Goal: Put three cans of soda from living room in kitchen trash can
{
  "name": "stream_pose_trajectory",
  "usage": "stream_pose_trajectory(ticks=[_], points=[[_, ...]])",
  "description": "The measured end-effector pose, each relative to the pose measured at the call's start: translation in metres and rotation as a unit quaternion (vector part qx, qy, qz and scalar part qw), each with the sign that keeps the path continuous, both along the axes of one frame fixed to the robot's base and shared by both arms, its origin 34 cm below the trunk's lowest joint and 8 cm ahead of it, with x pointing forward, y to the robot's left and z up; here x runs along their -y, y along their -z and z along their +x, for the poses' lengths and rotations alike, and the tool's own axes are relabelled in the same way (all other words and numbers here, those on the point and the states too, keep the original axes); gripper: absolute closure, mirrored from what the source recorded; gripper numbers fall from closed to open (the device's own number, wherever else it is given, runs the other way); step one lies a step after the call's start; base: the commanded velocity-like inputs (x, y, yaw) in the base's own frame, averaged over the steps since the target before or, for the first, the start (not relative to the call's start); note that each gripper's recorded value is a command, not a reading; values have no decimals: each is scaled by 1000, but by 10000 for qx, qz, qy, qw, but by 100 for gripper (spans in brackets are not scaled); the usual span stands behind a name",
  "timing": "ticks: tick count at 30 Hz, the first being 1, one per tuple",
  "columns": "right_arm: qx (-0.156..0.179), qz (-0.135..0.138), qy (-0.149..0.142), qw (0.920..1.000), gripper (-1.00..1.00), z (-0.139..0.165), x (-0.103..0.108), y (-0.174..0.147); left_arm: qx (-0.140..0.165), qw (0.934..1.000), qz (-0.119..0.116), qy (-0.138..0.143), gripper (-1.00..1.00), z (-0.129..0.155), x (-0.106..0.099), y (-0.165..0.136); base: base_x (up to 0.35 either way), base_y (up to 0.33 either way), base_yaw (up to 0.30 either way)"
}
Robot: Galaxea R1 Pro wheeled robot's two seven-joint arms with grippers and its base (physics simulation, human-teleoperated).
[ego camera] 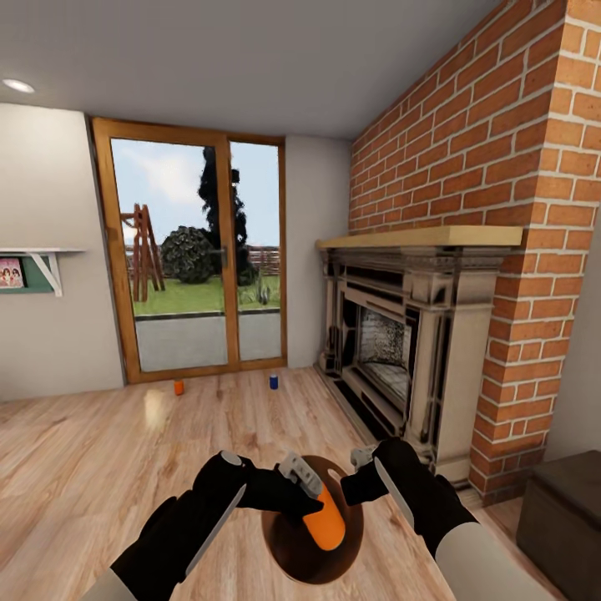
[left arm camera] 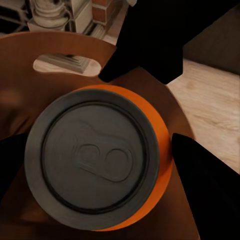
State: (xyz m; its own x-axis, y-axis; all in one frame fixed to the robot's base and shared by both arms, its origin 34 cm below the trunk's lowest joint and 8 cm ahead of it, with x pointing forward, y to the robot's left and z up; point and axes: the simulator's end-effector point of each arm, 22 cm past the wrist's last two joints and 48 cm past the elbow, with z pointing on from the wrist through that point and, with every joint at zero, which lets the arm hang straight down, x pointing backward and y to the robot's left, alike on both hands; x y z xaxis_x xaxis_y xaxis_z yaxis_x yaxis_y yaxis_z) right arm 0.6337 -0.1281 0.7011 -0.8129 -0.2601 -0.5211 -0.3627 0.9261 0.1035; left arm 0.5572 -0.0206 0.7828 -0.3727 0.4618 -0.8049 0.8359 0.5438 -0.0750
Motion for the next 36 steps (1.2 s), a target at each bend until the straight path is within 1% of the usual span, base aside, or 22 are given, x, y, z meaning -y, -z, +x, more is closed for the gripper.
stream_pose_trajectory(ticks=[4, 6, 7, 8, 10, 13, 18, 26, 28, 32, 36], points=[[1, -11, -2, 10000, 100, 1, 0, -8, 47, 10000, 70, -31, 100, 3, -1, -6, 0, 0, 0], [-1, -3, -5, 10000, 100, 2, -1, -12, 158, 9995, 231, -111, 100, 9, -6, -7, 0, 0, 0], [-3, 2, -5, 10000, 100, 2, -1, -14, 253, 9989, 371, -166, 100, 13, -11, -7, 0, 0, 0], [-7, 5, -5, 10000, 100, 2, -1, -15, 282, 9985, 424, -186, 100, 15, -13, -8, 0, 0, 0], [-24, 2, -4, 10000, 100, 2, -1, -18, 408, 9970, 608, -240, 100, 20, -17, -10, 0, 0, 0], [-25, -14, -2, 10000, 100, 3, -1, -24, 465, 9961, 698, -267, 100, 23, -18, -15, 0, 0, 0], [-32, -2, -2, 10000, 100, 4, -1, -33, 337, 9954, 834, -325, 100, 25, -22, -9, 0, 0, 0], [-33, -6, -2, 10000, 100, 5, -1, -48, 154, 9954, 888, -327, 100, 24, -19, -8, 0, 0, 0], [-33, -8, -2, 10000, 100, 6, -1, -52, 144, 9951, 923, -330, 100, 24, -19, -9, 0, 0, 0], [-37, -11, -6, 10000, 100, 6, -1, -59, 207, 9925, 1147, -378, 100, 28, -21, -6, 0, 0, 0], [-38, -12, -7, 10000, 100, 7, -1, -66, 232, 9914, 1237, -359, 100, 30, -18, -6, 0, 0, 0]])
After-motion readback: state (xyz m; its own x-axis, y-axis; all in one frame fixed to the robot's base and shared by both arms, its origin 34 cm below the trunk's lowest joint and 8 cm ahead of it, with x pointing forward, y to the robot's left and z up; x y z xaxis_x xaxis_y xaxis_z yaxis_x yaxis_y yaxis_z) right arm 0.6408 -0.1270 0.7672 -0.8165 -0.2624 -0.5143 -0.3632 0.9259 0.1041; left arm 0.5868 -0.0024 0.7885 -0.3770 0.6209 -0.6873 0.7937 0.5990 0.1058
